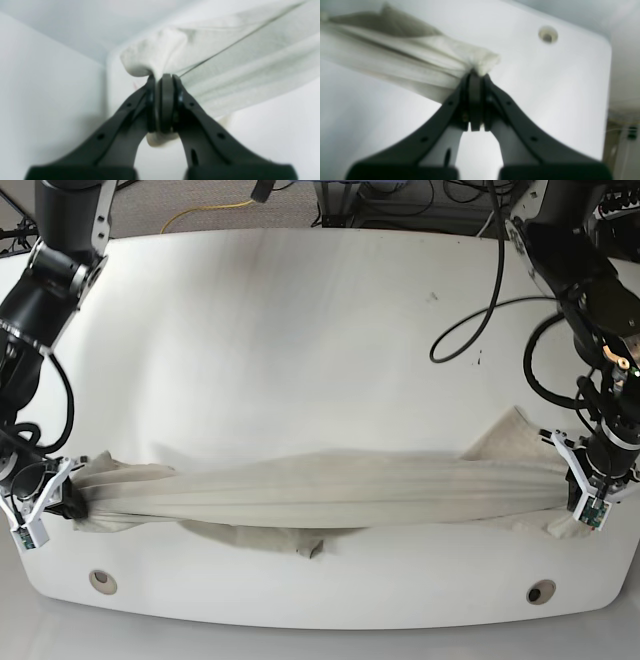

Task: Fold the T-shirt properly
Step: 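Grasp the shirt edges with both grippers and lift it up, then swing the held shirt edge over the shirt body with both grippers, then lift the shirt again with both grippers and pull it taut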

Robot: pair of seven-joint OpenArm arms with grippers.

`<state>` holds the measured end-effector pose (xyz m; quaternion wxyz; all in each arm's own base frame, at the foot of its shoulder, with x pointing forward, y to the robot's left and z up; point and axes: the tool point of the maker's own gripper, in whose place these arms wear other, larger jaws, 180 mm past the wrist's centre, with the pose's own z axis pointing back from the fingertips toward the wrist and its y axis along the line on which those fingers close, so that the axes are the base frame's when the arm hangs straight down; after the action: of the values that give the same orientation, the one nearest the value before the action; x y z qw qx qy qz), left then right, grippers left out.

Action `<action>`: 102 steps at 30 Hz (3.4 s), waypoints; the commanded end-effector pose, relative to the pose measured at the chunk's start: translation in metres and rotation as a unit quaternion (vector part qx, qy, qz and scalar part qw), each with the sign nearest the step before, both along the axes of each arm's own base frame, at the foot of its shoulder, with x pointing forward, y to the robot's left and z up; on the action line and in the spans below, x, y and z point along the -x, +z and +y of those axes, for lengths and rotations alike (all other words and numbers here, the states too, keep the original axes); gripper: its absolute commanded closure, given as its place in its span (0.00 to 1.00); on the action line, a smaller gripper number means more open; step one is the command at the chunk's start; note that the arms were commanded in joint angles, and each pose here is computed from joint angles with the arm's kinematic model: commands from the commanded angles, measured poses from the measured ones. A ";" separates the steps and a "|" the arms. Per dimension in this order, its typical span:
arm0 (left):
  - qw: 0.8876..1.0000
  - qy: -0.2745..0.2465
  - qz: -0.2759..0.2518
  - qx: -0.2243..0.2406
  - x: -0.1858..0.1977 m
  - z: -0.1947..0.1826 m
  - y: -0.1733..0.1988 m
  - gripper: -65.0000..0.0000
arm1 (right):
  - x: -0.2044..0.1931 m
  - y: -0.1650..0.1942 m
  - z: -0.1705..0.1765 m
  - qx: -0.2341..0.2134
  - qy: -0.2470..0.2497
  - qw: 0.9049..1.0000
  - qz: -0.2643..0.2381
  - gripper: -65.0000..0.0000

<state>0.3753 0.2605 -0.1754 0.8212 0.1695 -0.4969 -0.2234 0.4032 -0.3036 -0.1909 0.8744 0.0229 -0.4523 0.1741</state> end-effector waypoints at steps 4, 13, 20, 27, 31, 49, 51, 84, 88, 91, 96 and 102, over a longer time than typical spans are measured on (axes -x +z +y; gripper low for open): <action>0.998 0.022 0.062 -0.008 0.035 0.013 -0.046 1.00 | 0.039 -0.037 0.003 0.010 -0.006 1.000 0.028 1.00; 0.978 0.091 0.186 0.035 0.124 0.034 -0.134 1.00 | 0.108 -0.098 0.023 0.005 -0.006 0.995 0.097 1.00; 0.962 0.109 0.247 0.033 0.182 0.045 -0.167 1.00 | 0.153 -0.135 0.020 -0.006 -0.024 0.987 0.156 1.00; 0.970 0.112 0.213 0.042 0.183 0.051 -0.159 1.00 | 0.155 -0.137 0.024 -0.012 -0.025 0.987 0.158 1.00; 0.977 0.117 0.172 0.041 0.159 0.057 -0.140 1.00 | 0.144 -0.128 0.023 -0.010 -0.024 0.990 0.141 1.00; 0.998 0.046 0.043 0.000 0.026 0.012 -0.049 1.00 | 0.043 -0.047 0.008 0.026 -0.030 0.999 0.029 1.00; 0.999 0.033 0.032 0.000 0.011 0.000 -0.040 1.00 | 0.031 -0.039 0.005 0.028 -0.032 0.999 0.022 1.00; 0.961 0.067 -0.266 -0.035 -0.074 -0.009 0.304 1.00 | -0.036 0.276 -0.033 0.206 -0.043 0.956 -0.206 1.00; 0.968 0.068 -0.240 -0.040 -0.079 -0.008 0.276 1.00 | -0.027 0.273 -0.034 0.200 -0.032 0.957 -0.207 1.00; 0.973 0.066 -0.216 -0.045 -0.079 -0.010 0.247 1.00 | -0.022 0.244 -0.036 0.192 -0.021 0.963 -0.187 1.00; 0.982 0.065 -0.168 -0.060 -0.070 -0.013 0.186 1.00 | -0.004 0.182 -0.042 0.175 -0.022 0.973 -0.147 1.00; 0.992 0.060 -0.088 -0.071 -0.057 -0.014 0.107 1.00 | 0.018 0.112 -0.036 0.157 -0.010 0.983 -0.092 1.00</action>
<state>0.4388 0.2365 -0.0837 0.7831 0.2511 -0.5297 -0.2076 0.3929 -0.3354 -0.0860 0.8319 -0.1201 -0.4877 0.2360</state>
